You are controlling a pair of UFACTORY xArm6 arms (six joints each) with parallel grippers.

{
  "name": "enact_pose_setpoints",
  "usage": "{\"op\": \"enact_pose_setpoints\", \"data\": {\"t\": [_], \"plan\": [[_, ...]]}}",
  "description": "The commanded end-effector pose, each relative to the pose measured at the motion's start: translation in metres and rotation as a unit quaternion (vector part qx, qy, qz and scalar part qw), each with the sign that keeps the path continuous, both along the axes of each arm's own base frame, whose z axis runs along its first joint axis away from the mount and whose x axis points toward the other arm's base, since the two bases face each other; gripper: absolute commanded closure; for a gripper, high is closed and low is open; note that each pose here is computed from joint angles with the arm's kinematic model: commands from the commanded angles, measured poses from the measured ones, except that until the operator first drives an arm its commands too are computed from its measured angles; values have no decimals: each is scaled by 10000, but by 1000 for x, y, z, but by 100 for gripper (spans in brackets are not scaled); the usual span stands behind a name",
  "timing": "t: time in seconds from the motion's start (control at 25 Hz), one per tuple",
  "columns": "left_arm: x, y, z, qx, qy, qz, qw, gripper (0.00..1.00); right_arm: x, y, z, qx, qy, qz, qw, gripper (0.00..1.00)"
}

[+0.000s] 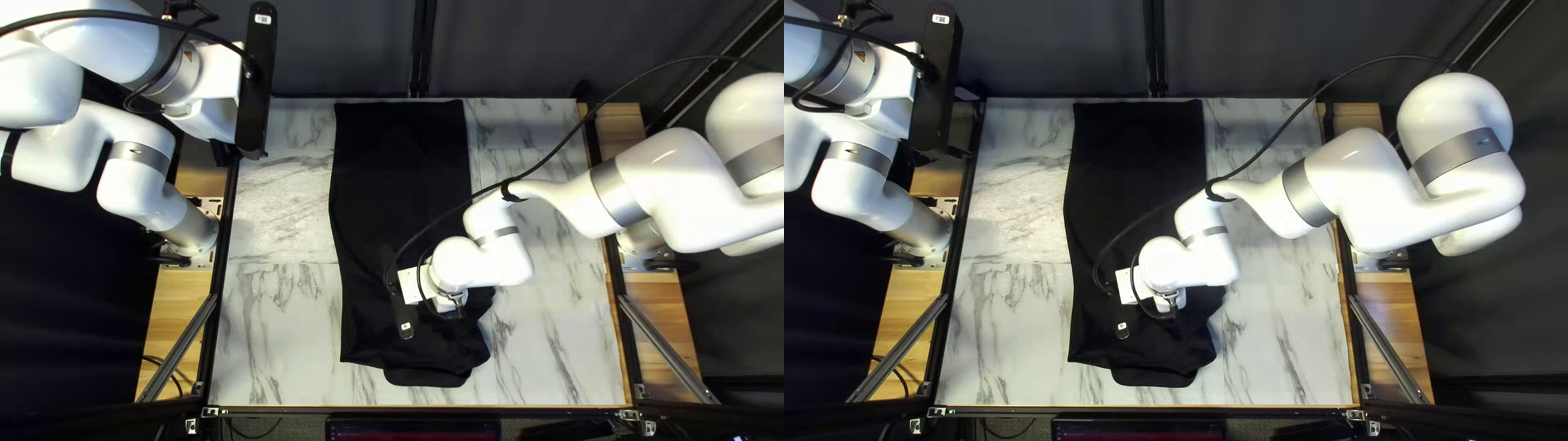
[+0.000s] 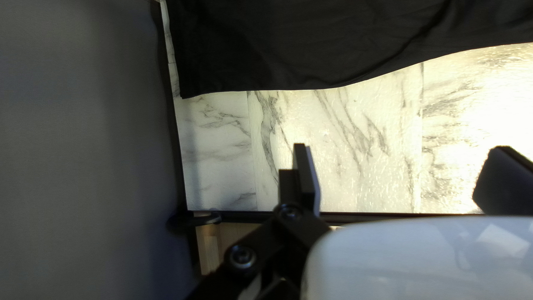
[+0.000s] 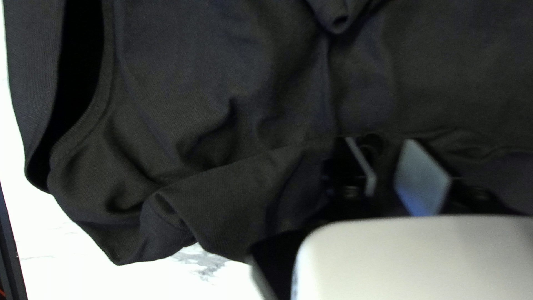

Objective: Fold t-shirt

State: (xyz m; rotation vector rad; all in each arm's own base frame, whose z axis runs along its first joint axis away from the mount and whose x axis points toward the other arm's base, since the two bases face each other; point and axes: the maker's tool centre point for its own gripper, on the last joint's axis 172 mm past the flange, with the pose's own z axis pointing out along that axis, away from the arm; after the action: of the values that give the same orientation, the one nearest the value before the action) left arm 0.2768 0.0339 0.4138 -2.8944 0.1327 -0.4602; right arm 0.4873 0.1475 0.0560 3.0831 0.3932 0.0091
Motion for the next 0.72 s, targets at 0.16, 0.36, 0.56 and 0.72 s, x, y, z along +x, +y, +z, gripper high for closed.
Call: {"op": "enact_pose_setpoints", "data": {"t": [0.16, 0.36, 0.56, 0.72], "plan": [[0, 0, 0, 0, 0, 0, 10000, 0, -19, -25, 20, -300, -112, -666, 9973, 100], [0, 0, 0, 0, 0, 0, 10000, 0, -31, -37, 37, -423, -292, -1112, 9925, 100], [0, 0, 0, 0, 0, 0, 10000, 0, -34, -51, 40, -430, -520, -1433, 9874, 99], [0, 0, 0, 0, 0, 0, 10000, 0, -37, -61, 37, -452, -642, -1709, 9822, 75]]}}
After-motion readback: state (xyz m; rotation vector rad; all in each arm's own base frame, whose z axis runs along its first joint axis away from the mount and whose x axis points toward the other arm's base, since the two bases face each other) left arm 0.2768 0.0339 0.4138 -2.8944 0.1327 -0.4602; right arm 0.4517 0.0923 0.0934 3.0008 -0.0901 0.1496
